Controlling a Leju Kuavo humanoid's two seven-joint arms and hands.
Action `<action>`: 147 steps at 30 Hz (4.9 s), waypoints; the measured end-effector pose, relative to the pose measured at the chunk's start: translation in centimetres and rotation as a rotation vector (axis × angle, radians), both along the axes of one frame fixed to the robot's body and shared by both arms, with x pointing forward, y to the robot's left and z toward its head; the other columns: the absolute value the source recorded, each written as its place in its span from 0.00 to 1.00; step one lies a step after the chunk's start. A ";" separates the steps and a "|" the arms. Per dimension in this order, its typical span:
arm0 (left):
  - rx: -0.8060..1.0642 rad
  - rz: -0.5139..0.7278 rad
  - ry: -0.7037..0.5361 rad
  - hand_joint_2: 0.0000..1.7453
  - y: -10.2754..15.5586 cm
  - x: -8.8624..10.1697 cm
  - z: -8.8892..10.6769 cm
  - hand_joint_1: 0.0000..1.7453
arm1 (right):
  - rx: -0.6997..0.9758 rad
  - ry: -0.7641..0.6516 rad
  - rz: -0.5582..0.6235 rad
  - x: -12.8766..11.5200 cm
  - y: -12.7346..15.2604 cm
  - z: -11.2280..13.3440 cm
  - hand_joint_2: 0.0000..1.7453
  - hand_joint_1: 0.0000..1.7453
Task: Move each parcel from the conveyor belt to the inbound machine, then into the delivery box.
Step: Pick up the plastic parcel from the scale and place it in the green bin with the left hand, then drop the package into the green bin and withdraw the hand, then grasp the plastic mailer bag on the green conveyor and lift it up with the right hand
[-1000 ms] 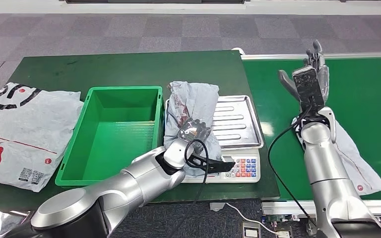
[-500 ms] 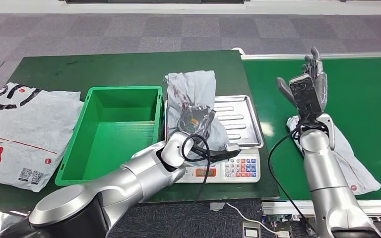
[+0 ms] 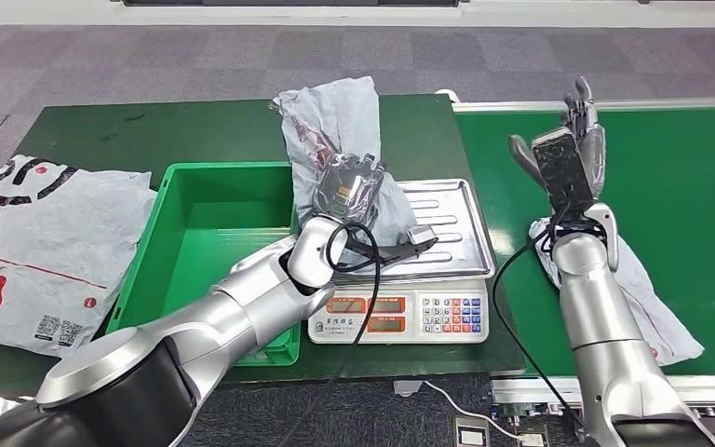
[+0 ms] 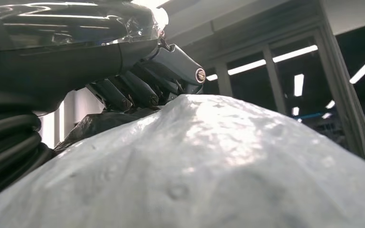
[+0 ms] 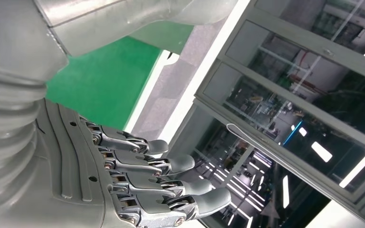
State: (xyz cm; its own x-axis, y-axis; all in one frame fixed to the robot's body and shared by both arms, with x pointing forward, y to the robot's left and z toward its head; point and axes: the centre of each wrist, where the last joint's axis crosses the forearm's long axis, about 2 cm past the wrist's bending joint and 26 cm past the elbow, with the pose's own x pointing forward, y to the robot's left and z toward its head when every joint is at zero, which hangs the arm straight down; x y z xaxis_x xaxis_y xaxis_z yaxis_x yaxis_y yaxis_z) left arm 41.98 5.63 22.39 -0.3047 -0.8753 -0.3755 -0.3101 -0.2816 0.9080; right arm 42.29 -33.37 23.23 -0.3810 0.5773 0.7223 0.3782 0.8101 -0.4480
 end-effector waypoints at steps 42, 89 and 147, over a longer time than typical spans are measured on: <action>0.331 0.449 0.137 1.00 11.3 4.2 -1.2 0.77 | 0.019 0.044 -0.076 -2.5 -2.3 -2.1 1.00 0.00; -0.917 -0.015 0.159 1.00 14.8 0.7 -3.0 0.00 | -0.423 1.129 -0.383 -5.3 -10.6 -14.1 1.00 0.00; -1.392 -0.458 0.447 1.00 4.3 -0.5 0.8 0.00 | -0.604 1.120 -0.067 -3.4 -13.7 -9.9 1.00 1.00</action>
